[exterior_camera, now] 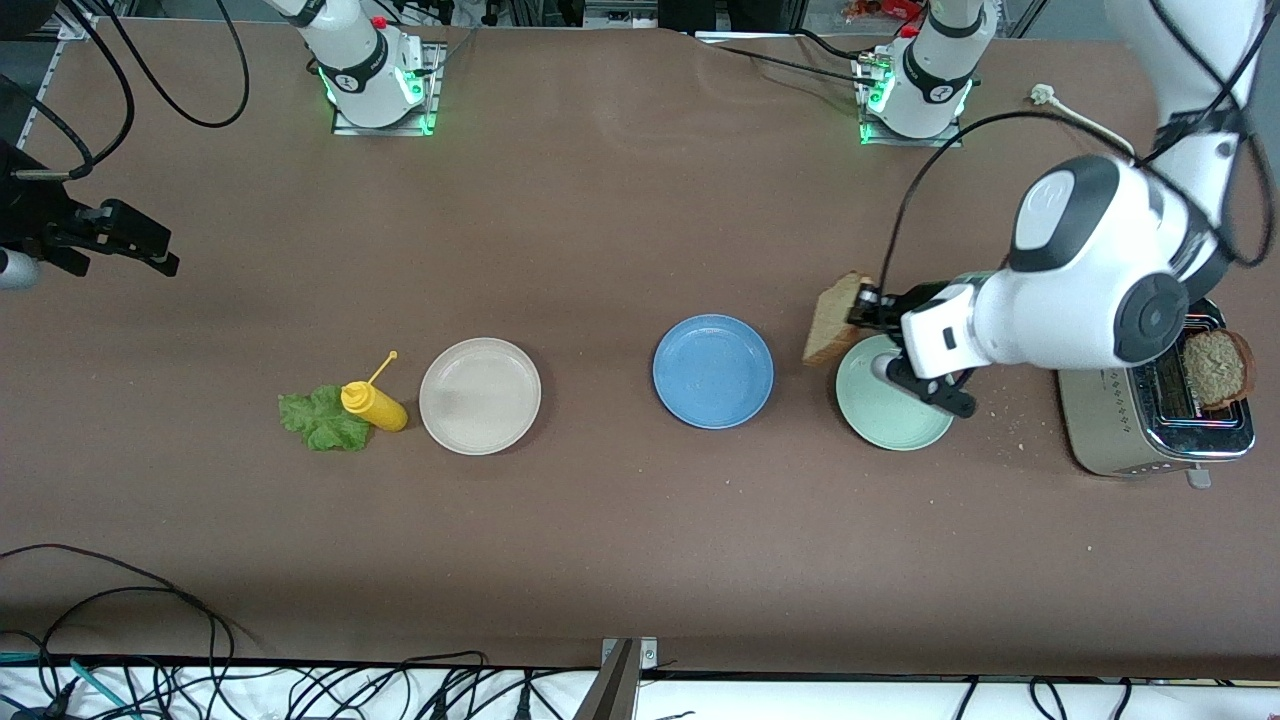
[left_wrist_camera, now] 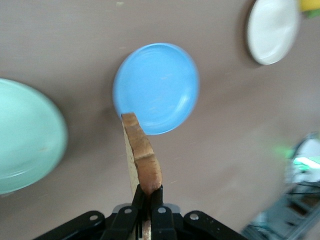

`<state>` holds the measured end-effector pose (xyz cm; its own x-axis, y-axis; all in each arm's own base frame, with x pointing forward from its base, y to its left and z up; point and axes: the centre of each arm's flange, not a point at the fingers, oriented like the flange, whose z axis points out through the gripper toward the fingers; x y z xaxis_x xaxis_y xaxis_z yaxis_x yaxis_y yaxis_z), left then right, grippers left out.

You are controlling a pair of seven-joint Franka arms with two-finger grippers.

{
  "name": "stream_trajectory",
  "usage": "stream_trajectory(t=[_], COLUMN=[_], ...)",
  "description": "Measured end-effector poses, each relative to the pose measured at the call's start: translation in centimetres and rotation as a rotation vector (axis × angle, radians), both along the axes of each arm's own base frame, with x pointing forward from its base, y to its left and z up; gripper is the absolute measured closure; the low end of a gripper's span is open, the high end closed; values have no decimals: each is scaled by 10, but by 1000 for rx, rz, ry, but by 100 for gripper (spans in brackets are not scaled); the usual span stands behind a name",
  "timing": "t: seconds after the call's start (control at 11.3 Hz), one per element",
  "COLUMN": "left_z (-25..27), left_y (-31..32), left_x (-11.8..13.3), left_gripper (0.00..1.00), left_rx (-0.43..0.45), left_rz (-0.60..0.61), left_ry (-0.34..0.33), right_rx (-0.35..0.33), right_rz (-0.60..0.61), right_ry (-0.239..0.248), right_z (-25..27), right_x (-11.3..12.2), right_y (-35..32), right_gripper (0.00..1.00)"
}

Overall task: Make sandwich in blue plate with both arms
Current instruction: 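Lift the bread slice out with the left gripper toward the blue plate, then lower the bread onto the blue plate and open the left gripper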

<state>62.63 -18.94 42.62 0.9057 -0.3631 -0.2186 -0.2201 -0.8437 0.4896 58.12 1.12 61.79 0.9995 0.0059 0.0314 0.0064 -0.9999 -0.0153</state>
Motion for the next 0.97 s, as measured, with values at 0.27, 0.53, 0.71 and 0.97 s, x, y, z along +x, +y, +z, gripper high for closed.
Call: stream_trajectory(t=[0.27, 0.53, 0.71, 0.97], left_z=[-57, -109, -144, -177], left_y=[-31, -53, -60, -63], left_x=[17, 28, 29, 25], left_gripper=[93, 93, 93, 93], left_rx=[-241, -286, -292, -311], left_rz=[135, 214, 241, 213], left_ry=[111, 113, 142, 167], right_rx=[0, 0, 0, 0], right_rz=[0, 0, 0, 0], right_ry=[0, -1, -1, -1], right_z=[0, 0, 0, 0], right_x=[0, 0, 0, 0], right_y=[0, 0, 0, 0], right_gripper=[0, 0, 0, 0])
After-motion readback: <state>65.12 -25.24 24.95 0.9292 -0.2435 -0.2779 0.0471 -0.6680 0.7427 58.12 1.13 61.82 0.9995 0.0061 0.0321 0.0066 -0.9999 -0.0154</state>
